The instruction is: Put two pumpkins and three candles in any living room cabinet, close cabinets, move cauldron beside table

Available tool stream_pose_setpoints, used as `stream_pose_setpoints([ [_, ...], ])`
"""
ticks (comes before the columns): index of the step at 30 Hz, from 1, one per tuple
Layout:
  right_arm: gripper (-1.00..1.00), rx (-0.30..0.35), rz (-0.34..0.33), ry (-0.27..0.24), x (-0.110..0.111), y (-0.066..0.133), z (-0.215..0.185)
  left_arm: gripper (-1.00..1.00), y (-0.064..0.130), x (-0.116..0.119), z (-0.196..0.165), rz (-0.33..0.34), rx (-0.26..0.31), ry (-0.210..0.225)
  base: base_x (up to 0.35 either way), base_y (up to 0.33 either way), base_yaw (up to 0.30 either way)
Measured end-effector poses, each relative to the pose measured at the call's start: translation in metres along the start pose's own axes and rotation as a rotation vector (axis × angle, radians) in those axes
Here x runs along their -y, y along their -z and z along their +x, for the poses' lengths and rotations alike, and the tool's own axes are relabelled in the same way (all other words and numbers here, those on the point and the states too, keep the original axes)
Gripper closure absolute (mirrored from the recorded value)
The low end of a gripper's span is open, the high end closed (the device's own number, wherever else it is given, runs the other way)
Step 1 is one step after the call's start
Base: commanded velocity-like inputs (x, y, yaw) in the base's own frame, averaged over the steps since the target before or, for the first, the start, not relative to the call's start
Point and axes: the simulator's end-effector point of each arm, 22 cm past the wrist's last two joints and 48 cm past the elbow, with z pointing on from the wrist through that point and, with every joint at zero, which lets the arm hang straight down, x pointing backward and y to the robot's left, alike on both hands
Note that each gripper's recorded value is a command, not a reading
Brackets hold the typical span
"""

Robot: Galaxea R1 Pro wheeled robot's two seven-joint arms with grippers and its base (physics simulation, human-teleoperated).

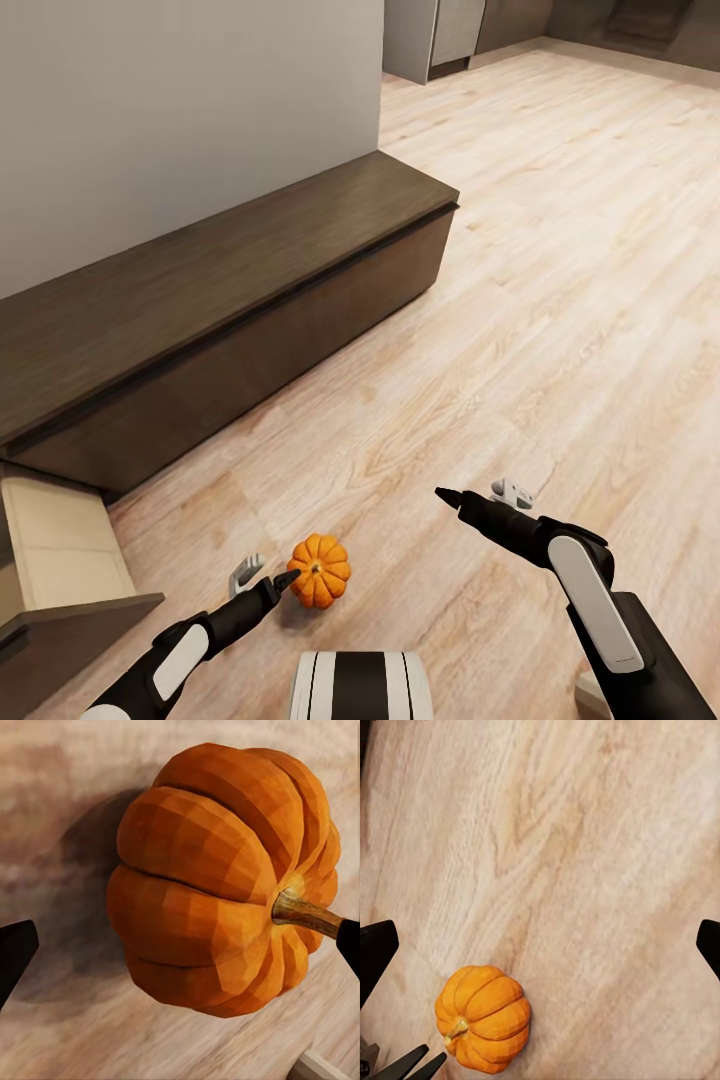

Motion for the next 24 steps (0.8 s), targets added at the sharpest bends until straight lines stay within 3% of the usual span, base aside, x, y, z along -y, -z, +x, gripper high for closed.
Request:
stream_pose_setpoints([
  [24,-1.00,-0.011,0.007,-0.008,0.0053,-0.0056,0.0048,-1.00,-0.0032,-0.0062,0.0053,-0.009,-0.010,0.008,0.002,0.000,0.000],
])
